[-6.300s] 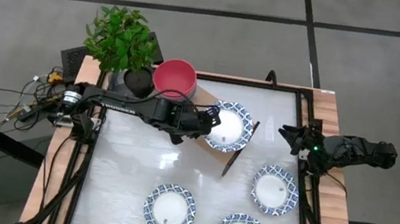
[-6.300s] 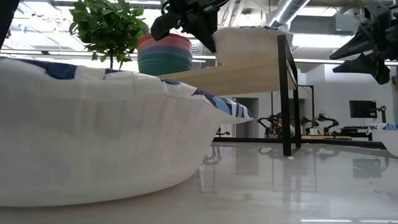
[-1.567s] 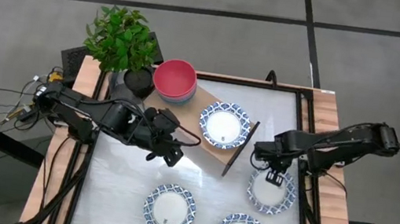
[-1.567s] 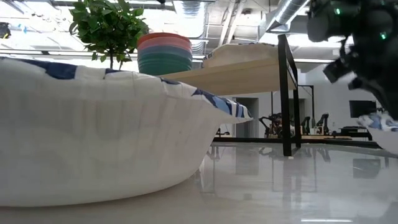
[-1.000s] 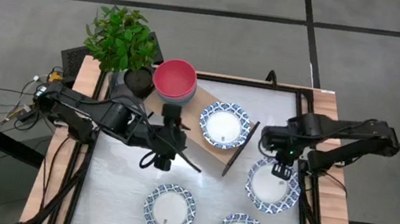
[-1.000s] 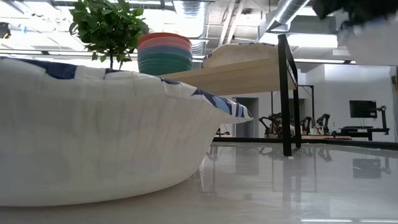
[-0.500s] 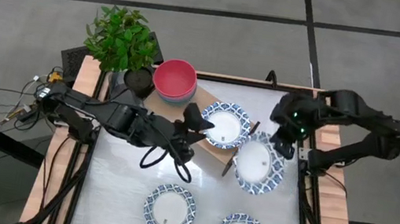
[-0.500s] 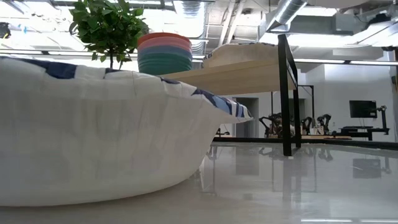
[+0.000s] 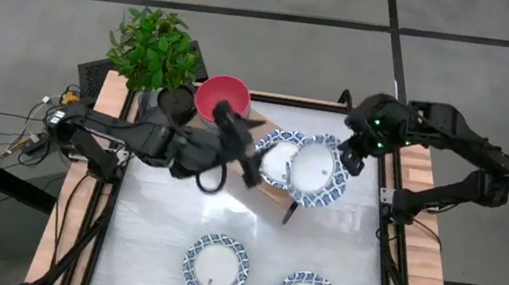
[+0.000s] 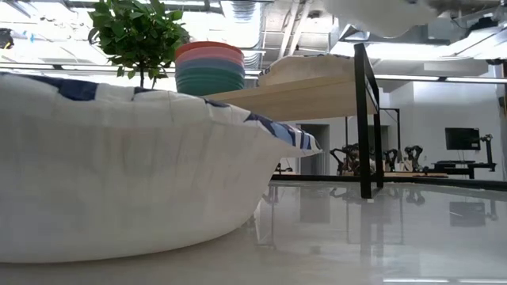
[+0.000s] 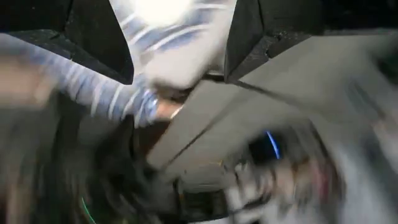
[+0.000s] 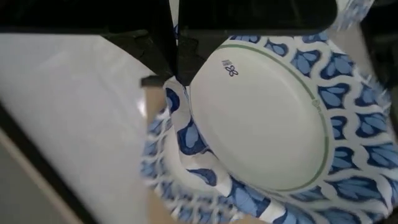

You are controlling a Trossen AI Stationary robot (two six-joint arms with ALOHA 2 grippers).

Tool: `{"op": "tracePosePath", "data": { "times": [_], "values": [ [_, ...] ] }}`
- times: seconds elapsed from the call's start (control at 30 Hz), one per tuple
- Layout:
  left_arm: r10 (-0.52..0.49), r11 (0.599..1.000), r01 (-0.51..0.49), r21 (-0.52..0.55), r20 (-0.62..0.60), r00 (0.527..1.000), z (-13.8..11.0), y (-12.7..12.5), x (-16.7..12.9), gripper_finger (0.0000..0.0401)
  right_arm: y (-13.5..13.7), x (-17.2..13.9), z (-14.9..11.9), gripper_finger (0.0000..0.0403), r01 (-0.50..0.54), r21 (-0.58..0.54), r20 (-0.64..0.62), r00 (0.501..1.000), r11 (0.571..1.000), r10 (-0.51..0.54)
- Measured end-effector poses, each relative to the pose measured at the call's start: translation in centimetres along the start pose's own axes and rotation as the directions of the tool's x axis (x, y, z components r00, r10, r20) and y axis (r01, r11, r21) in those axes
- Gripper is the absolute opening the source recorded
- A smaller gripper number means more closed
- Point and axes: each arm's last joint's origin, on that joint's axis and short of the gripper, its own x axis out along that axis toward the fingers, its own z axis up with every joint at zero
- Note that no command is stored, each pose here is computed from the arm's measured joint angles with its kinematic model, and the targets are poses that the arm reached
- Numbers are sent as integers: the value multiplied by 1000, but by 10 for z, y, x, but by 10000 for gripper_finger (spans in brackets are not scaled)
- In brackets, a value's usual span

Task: Place and stack bowls onto a shelf
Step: Stack the white patterned bowl on top of the other white patterned bowl on the shelf

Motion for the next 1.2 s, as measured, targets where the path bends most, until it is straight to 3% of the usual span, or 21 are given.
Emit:
{"op": "tracePosePath", "data": {
  "times": [0.03,0.07,0.17,0.37,0.53,0.6,0.8,1.0,1.2],
  "values": [
    [-2,982,3,-186,5,1000,3,5,-2,238,-1,0,2,21,15,9,21,1000,1000,-15],
    [-26,938,27,-347,8,1000,6,10,-4,238,-1,0,4,21,27,22,45,999,999,-28],
    [-118,785,106,-610,21,993,10,19,-1,238,-1,-1,11,21,49,53,129,990,997,-55],
    [-142,621,37,-783,-66,988,-2,27,13,238,3,-3,23,21,15,65,257,966,998,-31],
    [-90,579,-112,-808,-199,976,-18,38,20,238,2,-3,23,21,17,65,254,967,998,-33],
    [-87,573,-119,-811,-205,975,-18,40,22,238,2,-3,23,21,19,67,252,967,998,-36],
    [-96,676,-94,-731,-213,972,-21,35,25,238,-5,2,27,21,44,97,246,967,994,-67],
    [-111,730,-51,-682,-191,975,-21,30,28,238,-9,20,37,21,65,107,195,977,992,-85],
    [-121,743,-46,-668,-201,972,-23,27,29,238,-6,38,45,25,72,70,159,984,995,-82]
  ]
}}
